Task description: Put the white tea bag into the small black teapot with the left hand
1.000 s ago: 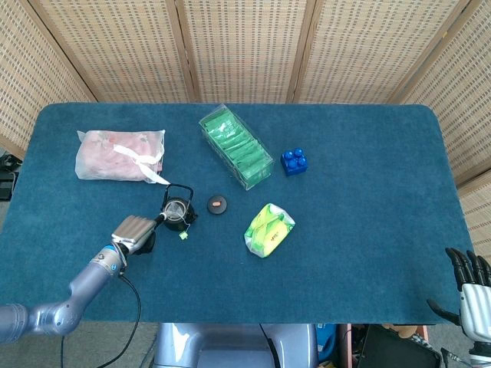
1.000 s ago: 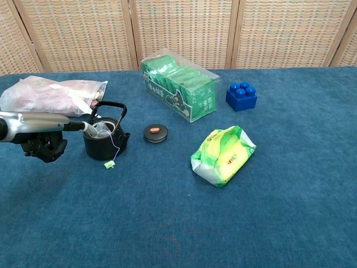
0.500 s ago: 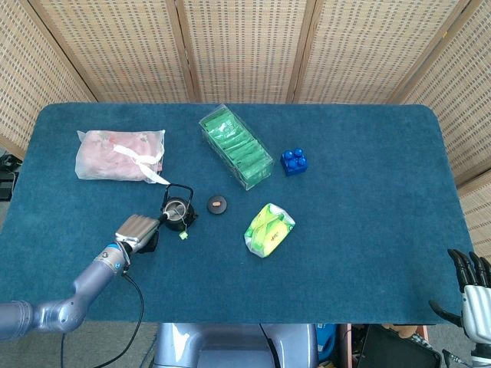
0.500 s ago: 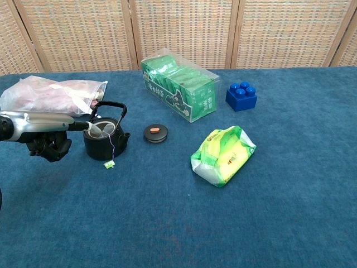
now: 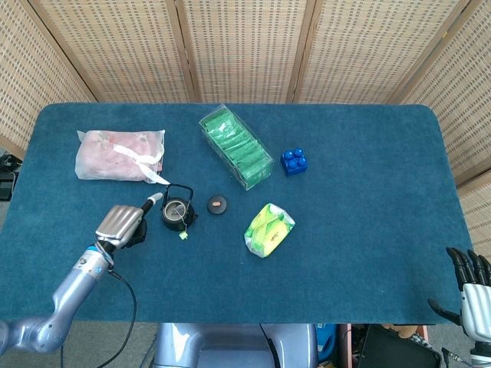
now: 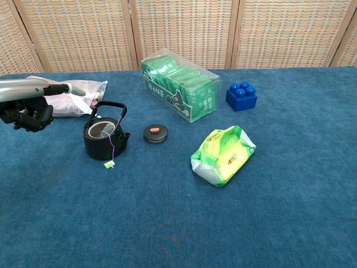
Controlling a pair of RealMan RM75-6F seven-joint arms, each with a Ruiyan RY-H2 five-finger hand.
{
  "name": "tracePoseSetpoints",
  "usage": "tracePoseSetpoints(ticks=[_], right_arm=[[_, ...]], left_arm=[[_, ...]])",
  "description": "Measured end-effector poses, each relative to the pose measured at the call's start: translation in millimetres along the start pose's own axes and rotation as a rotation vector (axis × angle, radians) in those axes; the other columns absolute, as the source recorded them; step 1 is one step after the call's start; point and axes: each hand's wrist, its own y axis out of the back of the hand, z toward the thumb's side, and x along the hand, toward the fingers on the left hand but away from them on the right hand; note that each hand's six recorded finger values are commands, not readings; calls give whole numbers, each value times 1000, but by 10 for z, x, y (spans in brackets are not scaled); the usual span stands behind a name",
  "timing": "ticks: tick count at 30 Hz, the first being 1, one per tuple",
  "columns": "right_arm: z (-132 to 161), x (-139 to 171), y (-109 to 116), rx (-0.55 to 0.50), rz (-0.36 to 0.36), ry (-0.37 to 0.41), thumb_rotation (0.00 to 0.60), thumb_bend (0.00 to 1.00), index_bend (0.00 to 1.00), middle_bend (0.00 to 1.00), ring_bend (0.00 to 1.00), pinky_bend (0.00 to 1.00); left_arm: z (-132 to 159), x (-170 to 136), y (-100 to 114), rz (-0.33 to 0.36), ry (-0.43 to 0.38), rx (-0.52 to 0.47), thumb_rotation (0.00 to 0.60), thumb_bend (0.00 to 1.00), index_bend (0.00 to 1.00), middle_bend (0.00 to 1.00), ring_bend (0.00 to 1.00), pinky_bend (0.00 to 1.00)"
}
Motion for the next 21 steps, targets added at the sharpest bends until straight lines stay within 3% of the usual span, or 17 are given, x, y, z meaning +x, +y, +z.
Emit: tracePoseSetpoints(ticks=[5,11,16,21], right_arm=[[26,-21,23,5,-6,12,600,85,115,196,34,100],[96,-70,39,8,-11,39,600,86,115,196,34,100],[179,-119,41,9,-12,71,600,85,115,195,34,100],[263,-146,56,14,-16,103,600,85,115,195,34,100]], left_arm=[[-128,-219,126,114,14,-20,600,909,0,541,478,569],[-326,-545,192,229,56,-38,600,826,0,359,294,361],[-526,-902,187,333,112,-59,600,716,0,214,144,144],[-724,-1311,60,399,185,-82,600,663,0,126,47,26]])
